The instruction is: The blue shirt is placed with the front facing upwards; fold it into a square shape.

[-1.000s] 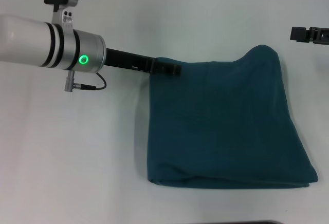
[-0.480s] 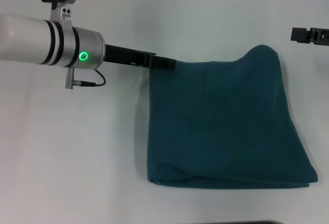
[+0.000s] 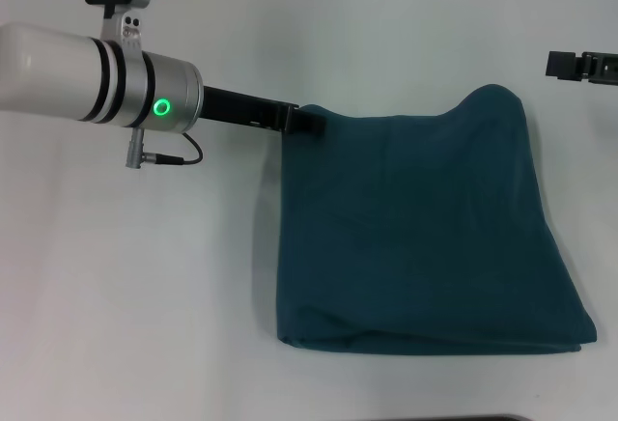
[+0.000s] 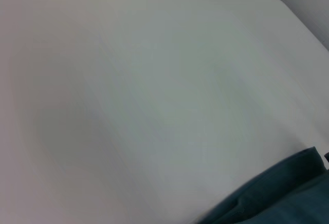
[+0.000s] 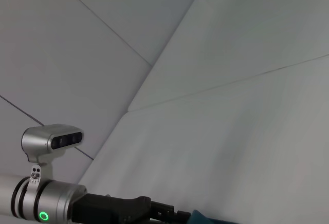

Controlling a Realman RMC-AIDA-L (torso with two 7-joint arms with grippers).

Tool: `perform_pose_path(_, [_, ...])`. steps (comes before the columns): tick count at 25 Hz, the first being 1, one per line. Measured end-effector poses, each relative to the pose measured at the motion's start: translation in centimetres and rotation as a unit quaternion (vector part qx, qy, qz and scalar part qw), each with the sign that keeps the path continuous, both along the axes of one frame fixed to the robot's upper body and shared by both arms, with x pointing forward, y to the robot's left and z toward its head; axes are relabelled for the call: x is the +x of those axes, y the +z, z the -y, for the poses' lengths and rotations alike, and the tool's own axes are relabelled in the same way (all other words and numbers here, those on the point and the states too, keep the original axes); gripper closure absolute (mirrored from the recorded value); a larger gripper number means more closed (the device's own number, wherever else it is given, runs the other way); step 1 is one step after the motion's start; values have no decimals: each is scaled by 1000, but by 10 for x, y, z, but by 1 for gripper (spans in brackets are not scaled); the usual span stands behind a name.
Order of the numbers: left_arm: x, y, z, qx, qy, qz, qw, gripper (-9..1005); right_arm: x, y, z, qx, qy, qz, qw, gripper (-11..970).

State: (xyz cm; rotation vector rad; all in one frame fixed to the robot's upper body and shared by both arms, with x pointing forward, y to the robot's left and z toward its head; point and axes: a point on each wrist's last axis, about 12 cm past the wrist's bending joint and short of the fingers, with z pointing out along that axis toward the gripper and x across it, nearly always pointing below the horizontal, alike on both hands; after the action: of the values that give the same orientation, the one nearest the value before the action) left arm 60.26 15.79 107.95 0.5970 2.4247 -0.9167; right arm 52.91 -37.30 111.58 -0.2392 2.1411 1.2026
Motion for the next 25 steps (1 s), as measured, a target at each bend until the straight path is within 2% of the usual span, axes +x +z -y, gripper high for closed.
perform_pose_path(2, [0,0,0,0,-4,0,1000,582,0,0,0,0,0,0,1000,204])
perform_pose_path(7, [0,2,2,-1,-8,2,1000,575,0,0,0,0,0,0,1000,205])
perform_pose_path(13, [0,2,3,0,-9,3,1000,355,1,1,0,0,1,1,1000,206])
perform_pose_path(18, [1,3,3,0,-10,2,1000,325,1,1,-1,1,1,1,1000,206])
perform_pose_path(25, [-1,1,6,7,-15,0,1000,388,1,1,0,1,1,0,1000,207])
